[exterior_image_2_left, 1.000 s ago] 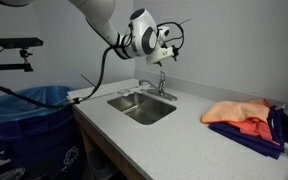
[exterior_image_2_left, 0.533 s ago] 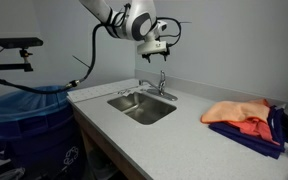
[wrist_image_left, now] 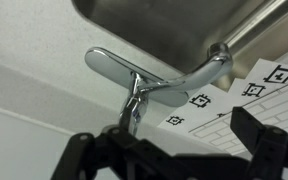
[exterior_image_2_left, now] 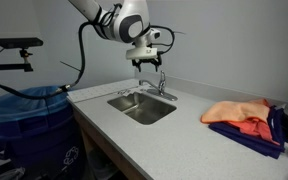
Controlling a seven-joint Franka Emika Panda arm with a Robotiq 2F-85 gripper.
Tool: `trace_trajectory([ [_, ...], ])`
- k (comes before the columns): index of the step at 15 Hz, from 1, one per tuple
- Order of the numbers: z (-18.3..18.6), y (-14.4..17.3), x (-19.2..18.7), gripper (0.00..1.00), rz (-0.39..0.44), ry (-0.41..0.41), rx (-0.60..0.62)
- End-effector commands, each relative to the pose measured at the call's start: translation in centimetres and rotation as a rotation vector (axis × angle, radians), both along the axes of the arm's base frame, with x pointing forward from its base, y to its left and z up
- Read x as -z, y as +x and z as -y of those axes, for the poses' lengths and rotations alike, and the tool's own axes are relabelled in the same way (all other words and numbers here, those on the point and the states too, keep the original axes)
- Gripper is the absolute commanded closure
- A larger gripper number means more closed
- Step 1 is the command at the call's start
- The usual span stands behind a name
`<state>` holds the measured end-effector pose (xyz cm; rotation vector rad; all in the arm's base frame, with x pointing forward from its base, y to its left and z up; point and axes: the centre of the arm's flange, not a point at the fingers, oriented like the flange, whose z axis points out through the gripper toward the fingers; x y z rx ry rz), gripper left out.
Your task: Lift up the tap faucet
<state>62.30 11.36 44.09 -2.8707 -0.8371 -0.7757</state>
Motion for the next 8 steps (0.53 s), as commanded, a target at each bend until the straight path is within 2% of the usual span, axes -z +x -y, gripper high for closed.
trace_trajectory([
  [1,1.3,-5.2,-0.1,0.0,0.0,0.003,-0.019],
  [8,2.1,-9.6,-0.3,0.0,0.047,-0.015,-0.032],
])
